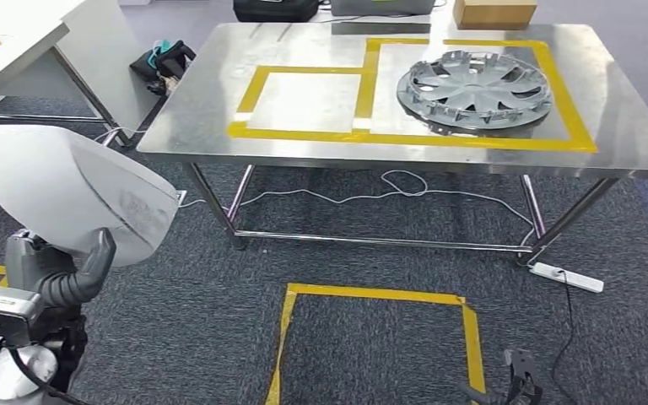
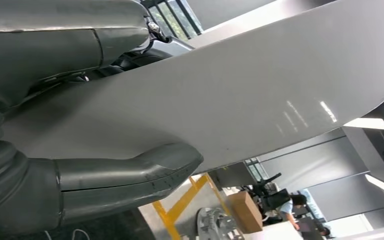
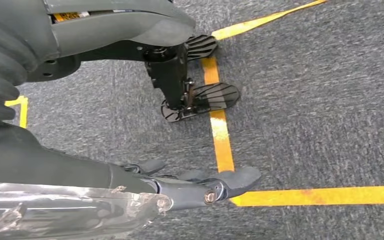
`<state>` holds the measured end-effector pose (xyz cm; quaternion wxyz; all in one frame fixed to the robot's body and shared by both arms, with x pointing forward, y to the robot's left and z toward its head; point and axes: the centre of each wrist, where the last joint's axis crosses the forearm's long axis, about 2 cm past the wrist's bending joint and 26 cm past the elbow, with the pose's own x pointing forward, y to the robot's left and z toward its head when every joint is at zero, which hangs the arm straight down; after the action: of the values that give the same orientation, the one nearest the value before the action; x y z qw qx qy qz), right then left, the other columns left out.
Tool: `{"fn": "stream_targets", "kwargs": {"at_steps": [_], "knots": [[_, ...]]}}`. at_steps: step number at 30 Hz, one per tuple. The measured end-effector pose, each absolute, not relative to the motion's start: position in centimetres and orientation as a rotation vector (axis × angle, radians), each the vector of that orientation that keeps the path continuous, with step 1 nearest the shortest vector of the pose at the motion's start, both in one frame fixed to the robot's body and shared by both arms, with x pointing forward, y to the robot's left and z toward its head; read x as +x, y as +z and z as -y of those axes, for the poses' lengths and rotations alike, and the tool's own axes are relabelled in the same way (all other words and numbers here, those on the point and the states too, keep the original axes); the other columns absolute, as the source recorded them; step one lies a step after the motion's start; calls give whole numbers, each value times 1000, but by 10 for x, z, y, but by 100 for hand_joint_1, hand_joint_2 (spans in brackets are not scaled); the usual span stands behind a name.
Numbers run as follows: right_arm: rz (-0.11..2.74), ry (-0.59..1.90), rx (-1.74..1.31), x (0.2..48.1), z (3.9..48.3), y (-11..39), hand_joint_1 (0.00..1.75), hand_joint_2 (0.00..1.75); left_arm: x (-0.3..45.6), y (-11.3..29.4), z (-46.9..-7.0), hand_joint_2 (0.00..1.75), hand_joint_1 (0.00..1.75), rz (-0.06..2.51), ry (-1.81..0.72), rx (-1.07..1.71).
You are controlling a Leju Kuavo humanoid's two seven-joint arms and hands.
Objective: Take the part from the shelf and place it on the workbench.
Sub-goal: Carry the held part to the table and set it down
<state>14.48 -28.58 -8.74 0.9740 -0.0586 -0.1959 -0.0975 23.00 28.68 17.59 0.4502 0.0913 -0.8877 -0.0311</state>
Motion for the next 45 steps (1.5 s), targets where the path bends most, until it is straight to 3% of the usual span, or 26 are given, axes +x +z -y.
{"fn": "stream_targets", "kwargs": {"at_steps": [45], "knots": [[402,-189,-116,148,285,-86,0,175,231,177,-289,175,175,2224,-156,230]]}}
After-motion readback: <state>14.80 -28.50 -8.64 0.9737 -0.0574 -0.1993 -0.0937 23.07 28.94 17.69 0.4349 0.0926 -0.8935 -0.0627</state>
